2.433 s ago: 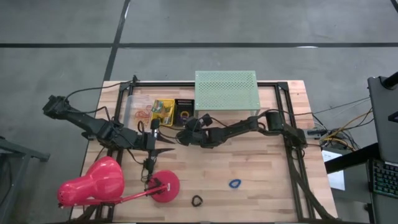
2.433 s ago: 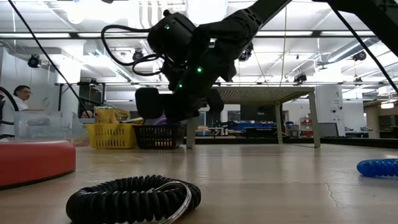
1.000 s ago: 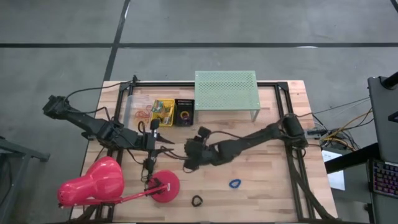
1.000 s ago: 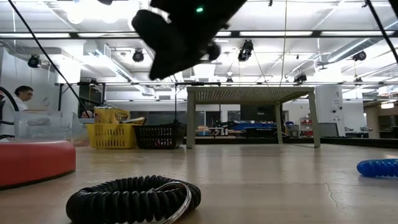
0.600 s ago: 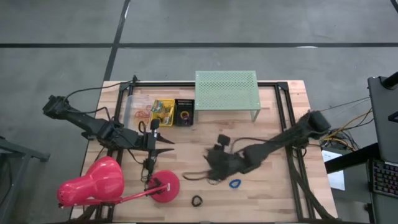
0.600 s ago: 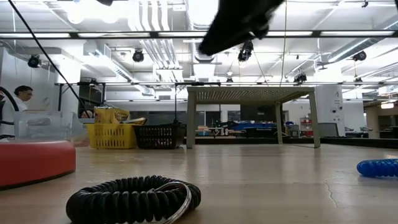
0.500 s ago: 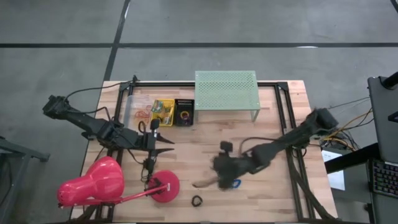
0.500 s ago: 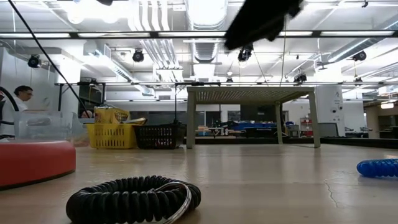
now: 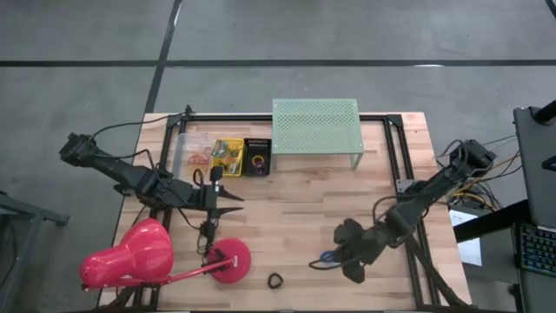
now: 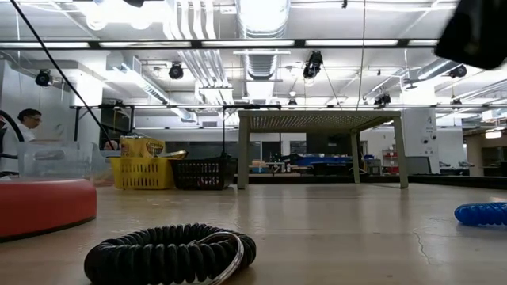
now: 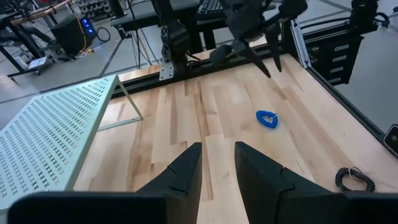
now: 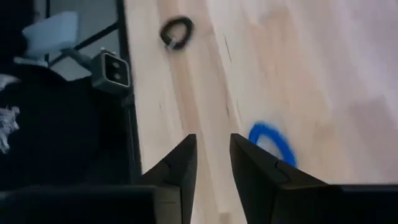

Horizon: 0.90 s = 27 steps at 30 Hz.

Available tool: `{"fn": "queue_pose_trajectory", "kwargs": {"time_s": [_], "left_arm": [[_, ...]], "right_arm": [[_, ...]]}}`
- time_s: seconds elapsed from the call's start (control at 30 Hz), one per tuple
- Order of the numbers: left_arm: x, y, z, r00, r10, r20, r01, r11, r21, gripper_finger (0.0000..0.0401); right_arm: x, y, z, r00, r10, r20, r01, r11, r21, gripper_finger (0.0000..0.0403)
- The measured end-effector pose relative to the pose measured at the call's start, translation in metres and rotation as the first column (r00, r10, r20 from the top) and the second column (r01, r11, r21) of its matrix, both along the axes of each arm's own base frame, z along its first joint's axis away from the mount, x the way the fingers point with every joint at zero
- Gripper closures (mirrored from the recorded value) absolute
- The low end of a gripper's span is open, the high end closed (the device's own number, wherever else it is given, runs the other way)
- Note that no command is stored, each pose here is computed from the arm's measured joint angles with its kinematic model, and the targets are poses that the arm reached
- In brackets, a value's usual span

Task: Pick & Place Office Desk Supplies
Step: Put the blue spring rubber band into the black bin

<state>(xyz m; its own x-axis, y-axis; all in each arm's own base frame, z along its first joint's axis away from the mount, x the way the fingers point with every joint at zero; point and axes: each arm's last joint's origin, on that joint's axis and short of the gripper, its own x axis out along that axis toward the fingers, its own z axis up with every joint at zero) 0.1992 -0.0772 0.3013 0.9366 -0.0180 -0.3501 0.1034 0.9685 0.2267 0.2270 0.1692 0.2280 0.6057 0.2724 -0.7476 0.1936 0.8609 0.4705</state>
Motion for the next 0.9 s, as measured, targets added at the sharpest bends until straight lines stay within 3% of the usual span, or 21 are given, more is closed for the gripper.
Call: {"fn": "queue_pose_trajectory", "kwargs": {"time_s": [0.17, 0.4, 0.5, 0.63, 0.73, 0.9], "left_arm": [[0.000, 0.000, 0.000, 1.000, 0.000, 0.000, 0.000, 1.000, 0.000, 0.0303], [0.000, 0.000, 0.000, 1.000, -0.001, 0.000, 0.001, 1.000, 0.000, 0.0303], [0.000, 0.000, 0.000, 1.000, -0.002, 0.000, 0.002, 1.000, 0.004, 0.0303], [0.000, 0.000, 0.000, 1.000, -0.003, 0.000, 0.003, 1.000, 0.007, 0.0303], [0.000, 0.000, 0.000, 1.000, -0.003, 0.000, 0.003, 1.000, 0.007, 0.0303], [0.000, 0.000, 0.000, 1.000, -0.003, 0.000, 0.003, 1.000, 0.007, 0.0303]], "right_arm": [[-0.006, 0.007, -0.024, 0.991, -0.082, -0.101, 0.086, 0.996, 0.034, 0.0312], [0.003, 0.017, -0.043, 0.992, 0.125, -0.036, -0.128, 0.985, -0.114, 0.0312], [0.011, 0.024, -0.047, 0.963, 0.268, 0.034, -0.257, 0.947, -0.194, 0.0312], [0.017, 0.033, -0.058, 0.898, 0.439, 0.010, -0.417, 0.859, -0.297, 0.0312], [0.020, 0.036, -0.065, 0.873, 0.488, -0.014, -0.463, 0.819, -0.339, 0.0312], [0.019, 0.034, -0.073, 0.871, 0.485, -0.076, -0.476, 0.798, -0.370, 0.0312]]}}
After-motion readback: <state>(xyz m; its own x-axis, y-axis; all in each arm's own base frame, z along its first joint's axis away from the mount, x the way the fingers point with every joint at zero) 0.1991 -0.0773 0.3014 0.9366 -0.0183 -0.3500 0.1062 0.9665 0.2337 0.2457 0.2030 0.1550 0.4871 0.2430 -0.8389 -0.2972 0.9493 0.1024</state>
